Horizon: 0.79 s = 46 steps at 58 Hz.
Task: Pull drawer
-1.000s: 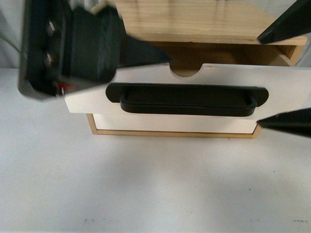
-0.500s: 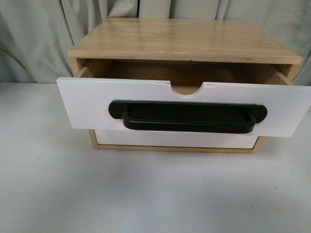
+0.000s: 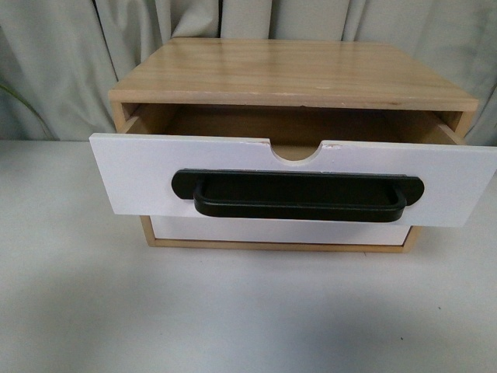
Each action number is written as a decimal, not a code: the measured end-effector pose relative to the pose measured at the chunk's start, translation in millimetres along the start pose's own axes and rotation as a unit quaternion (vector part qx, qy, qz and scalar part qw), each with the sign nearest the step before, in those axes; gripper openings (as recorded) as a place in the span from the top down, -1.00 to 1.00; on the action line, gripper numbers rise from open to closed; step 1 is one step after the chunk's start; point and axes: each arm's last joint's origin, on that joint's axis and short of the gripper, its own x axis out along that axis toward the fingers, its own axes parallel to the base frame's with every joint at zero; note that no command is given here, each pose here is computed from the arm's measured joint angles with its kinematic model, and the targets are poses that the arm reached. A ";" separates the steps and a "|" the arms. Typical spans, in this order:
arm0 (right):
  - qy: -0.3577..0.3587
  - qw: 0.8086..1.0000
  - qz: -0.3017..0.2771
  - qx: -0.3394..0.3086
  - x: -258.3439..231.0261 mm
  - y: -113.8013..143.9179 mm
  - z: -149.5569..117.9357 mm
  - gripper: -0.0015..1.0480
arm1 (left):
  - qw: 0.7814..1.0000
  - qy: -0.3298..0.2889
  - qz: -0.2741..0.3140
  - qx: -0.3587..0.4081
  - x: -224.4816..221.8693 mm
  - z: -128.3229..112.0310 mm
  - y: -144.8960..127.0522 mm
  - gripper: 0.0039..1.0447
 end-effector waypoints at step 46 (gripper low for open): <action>-0.002 1.000 0.002 0.006 -21.1 0.6 -35.8 0.98 | 1.000 -0.002 0.003 -0.020 -23.2 -46.9 -2.5 0.93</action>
